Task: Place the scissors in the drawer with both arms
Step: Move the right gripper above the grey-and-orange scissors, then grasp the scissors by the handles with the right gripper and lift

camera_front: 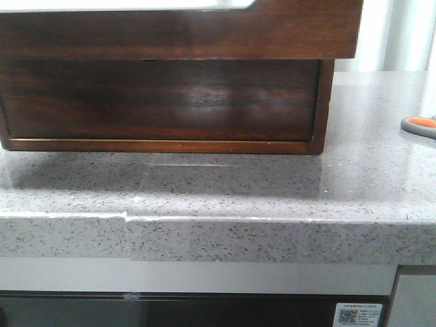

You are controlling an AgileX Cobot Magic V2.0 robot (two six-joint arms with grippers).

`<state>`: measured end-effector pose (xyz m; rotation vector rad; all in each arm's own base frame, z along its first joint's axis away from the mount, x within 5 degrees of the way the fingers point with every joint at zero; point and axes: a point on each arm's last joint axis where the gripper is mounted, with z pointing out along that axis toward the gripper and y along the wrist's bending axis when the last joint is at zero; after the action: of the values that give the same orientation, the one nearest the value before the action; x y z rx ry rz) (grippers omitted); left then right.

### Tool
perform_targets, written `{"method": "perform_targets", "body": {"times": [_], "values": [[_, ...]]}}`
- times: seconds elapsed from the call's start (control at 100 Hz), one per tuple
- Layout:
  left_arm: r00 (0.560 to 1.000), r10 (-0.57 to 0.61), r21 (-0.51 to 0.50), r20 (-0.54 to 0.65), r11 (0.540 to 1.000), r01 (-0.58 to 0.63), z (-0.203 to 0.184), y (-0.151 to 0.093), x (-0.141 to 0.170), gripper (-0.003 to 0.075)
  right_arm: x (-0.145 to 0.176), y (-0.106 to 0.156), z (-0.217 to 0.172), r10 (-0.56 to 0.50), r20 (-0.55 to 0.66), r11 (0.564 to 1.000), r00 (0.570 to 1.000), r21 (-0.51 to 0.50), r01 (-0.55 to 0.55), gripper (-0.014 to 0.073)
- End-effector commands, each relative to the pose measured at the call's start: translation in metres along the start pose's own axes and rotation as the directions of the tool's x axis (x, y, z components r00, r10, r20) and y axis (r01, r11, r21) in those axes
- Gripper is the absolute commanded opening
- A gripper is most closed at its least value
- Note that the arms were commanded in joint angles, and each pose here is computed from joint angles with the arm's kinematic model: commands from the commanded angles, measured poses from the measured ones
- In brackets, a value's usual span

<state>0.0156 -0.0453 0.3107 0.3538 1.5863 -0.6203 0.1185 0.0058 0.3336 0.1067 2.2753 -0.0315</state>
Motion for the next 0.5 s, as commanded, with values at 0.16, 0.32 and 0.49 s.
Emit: {"method": "perform_targets", "body": {"times": [0.16, 0.32, 0.49], "values": [[0.992, 0.111, -0.045, 0.052, 0.993, -0.109, -0.01, -0.005, -0.024, -0.0019, -0.056, 0.014, 0.045, -0.024, -0.024, 0.998, 0.999, 0.059, 0.025, 0.044], [0.992, 0.114, -0.031, 0.045, 0.993, -0.113, -0.011, -0.007, -0.025, -0.0019, -0.069, 0.012, 0.088, 0.033, -0.081, 0.996, 0.996, 0.087, -0.026, 0.044], [0.993, 0.115, -0.009, 0.014, 0.993, -0.115, -0.011, -0.009, -0.023, -0.0019, -0.067, 0.004, 0.127, 0.07, -0.16, 0.991, 0.985, 0.127, -0.05, 0.044]]}}
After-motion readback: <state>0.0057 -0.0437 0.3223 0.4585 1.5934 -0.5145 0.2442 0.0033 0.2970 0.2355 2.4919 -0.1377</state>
